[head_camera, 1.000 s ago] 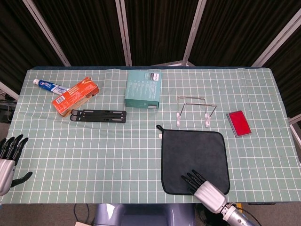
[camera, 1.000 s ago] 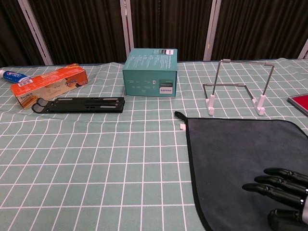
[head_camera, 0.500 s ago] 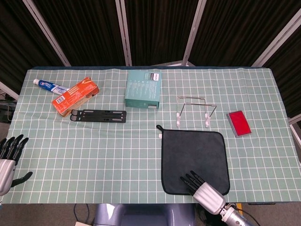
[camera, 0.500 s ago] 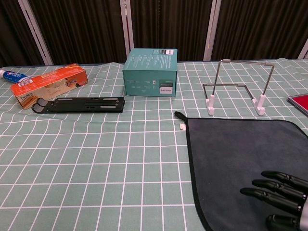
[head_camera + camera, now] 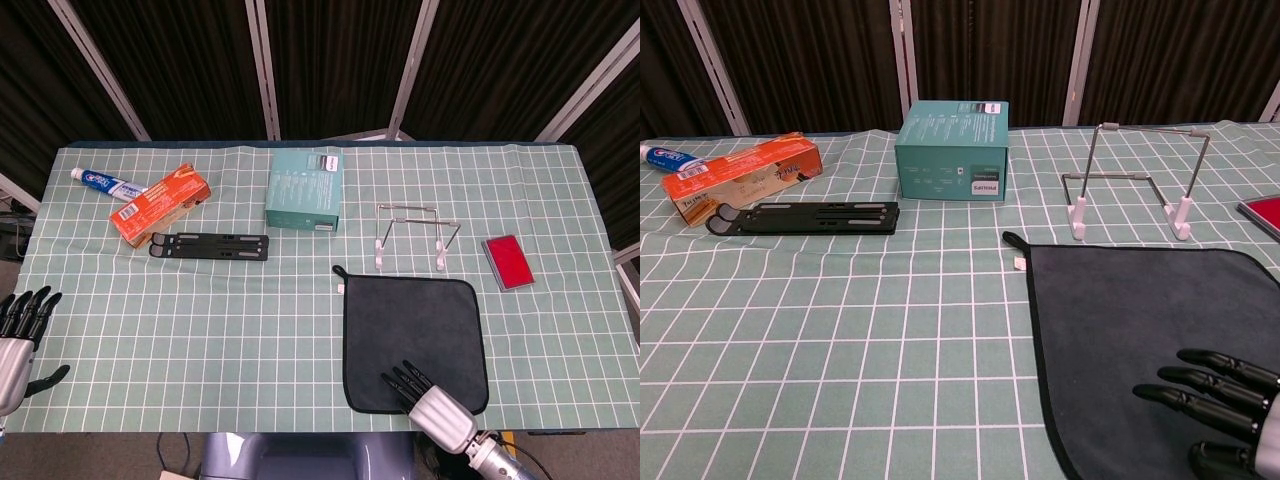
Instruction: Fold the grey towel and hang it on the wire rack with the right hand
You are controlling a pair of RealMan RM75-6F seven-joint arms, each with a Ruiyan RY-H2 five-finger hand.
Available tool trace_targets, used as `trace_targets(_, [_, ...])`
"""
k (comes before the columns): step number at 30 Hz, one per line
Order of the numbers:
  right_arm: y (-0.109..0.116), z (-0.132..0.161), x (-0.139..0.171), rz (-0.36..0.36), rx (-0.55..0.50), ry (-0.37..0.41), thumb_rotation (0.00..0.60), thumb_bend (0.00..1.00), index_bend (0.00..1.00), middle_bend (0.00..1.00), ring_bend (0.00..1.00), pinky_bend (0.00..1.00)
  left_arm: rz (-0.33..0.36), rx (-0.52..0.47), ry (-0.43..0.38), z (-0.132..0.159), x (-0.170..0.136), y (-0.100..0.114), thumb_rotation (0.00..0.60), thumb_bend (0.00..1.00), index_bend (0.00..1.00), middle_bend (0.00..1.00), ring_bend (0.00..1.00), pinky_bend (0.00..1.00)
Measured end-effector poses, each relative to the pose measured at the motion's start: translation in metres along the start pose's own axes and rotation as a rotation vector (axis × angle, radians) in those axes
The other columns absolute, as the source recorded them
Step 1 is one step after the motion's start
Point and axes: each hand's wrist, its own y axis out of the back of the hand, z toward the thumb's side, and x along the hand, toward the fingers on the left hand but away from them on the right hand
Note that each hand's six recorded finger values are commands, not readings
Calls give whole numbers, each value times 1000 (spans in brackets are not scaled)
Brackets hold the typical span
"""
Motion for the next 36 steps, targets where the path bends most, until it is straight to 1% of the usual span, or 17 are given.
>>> trace_targets(14, [6,-10,-2,-29,-25,-39,600,292,381,0,0,0,0,-2,0,0,0,0,600,0,0,0,0,0])
trace_targets(23, [6,-11,-3,-36,-26,-45,600,296,384,0,0,0,-3,-1,0,0,0,-1,600,0,0,0,0,0])
trace_targets(30, [4,-10,-3,-30,-27,-44,600,358,425,0,0,0,-5,-1,-2,1,0,-1,600,0,0,0,0,0])
trace_targets(36, [3,-10,-2,-27,-31,-41,600,362,457,0,0,0,-7,-2,-2,1,0,-1,600,0,0,0,0,0])
